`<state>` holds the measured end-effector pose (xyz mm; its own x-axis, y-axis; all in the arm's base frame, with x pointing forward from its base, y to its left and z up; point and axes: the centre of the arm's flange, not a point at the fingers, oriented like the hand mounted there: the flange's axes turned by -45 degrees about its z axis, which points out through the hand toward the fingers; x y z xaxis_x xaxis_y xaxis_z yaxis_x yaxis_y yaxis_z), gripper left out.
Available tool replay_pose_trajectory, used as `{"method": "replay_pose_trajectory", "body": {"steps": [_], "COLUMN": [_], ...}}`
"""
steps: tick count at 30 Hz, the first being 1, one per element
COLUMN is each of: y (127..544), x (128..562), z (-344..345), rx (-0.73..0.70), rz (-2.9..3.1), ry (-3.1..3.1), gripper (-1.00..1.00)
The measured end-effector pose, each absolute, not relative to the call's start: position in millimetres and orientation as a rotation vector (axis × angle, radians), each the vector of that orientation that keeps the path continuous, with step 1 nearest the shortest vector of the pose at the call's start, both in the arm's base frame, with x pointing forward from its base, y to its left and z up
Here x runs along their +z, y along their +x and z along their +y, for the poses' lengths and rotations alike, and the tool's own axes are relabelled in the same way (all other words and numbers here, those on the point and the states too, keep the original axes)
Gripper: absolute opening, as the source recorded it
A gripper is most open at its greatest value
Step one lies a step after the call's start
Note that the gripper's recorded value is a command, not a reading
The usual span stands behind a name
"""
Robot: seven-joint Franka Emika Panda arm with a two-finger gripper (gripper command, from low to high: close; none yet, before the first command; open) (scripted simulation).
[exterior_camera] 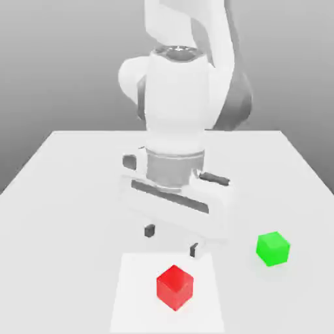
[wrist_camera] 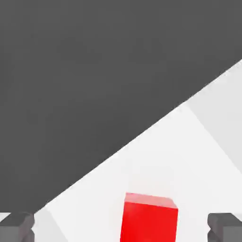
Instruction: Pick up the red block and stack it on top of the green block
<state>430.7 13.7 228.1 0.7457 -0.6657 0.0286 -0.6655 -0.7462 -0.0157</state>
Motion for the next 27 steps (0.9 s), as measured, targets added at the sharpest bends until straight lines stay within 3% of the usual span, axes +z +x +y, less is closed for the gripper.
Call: {"method": "replay_pose_trajectory", "body": {"steps": [6, 7, 14, 20, 27], "y": [424.0, 423.3, 423.5, 422.4, 359.1], "x": [154.9, 147.5, 147.7, 205.7, 237.1], "z": [15.0, 15.0, 15.1, 20.2, 177.0], "rx": [-0.001, -0.001, -0.003, -0.002, 0.003], "rz": [1.164, 1.164, 1.164, 1.143, 0.427], "ry": [-2.917, -2.917, -2.917, -2.924, -3.094], "gripper": [0.00, -1.00, -1.00, -1.00, -1.00]}}
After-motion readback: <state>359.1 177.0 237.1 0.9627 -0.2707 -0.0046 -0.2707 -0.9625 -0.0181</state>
